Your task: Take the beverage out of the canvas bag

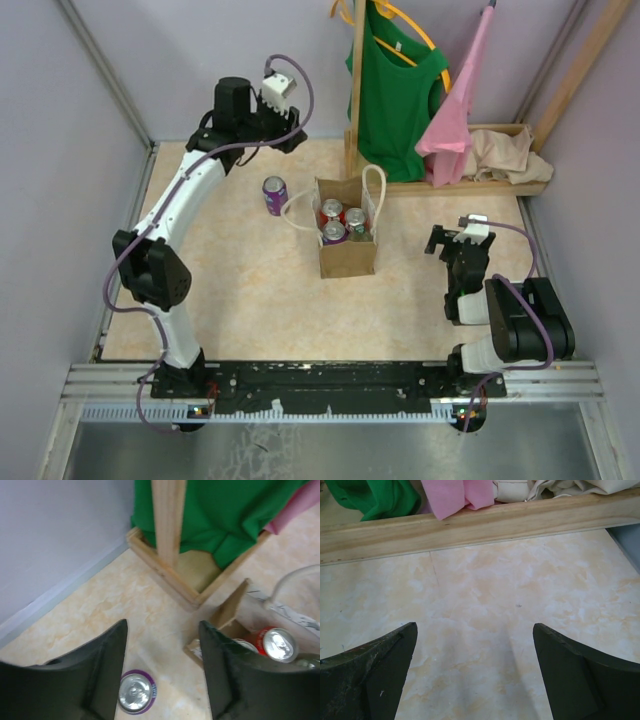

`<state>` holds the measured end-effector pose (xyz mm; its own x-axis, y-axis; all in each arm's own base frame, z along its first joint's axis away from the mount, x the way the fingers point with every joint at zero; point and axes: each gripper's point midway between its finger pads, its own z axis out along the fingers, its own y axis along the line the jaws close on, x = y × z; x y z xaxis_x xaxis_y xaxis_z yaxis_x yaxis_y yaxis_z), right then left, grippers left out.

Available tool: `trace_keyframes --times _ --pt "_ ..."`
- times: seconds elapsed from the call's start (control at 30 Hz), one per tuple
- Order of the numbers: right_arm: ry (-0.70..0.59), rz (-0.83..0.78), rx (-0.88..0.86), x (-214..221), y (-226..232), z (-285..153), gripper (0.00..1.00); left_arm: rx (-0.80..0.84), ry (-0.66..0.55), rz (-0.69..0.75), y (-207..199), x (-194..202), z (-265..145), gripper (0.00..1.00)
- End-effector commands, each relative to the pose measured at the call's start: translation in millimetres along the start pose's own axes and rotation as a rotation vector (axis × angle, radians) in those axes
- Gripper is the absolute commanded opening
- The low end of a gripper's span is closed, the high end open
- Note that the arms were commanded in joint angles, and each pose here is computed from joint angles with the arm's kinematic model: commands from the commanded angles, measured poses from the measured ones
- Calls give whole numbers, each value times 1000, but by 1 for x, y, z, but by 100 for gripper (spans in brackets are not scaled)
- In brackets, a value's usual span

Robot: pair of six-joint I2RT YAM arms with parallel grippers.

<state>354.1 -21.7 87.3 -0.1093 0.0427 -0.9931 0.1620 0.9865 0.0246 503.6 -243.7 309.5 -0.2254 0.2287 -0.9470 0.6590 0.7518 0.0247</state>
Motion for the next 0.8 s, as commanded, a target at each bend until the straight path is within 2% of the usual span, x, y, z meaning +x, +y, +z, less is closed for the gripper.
trace_keyframes --times 0.0,0.03,0.07,0.27,0.47,0.67,0.77 --pt "-70 14 2 -21 1 6 99 187 32 59 -45 0 -6 53" --pt "-70 15 3 -21 1 6 99 198 47 64 -50 3 -5 45" --pt "-71 14 2 -21 1 6 99 215 59 66 -55 7 -3 41" --pt "-70 14 2 -21 1 6 99 305 130 66 -88 29 12 42" --pt "-70 14 3 -21 1 6 99 352 189 95 -102 48 21 52" --pt "-70 14 2 -21 1 6 99 394 307 64 -108 85 26 64" --pt "-69 15 2 -20 1 6 99 406 344 61 -111 98 28 66"
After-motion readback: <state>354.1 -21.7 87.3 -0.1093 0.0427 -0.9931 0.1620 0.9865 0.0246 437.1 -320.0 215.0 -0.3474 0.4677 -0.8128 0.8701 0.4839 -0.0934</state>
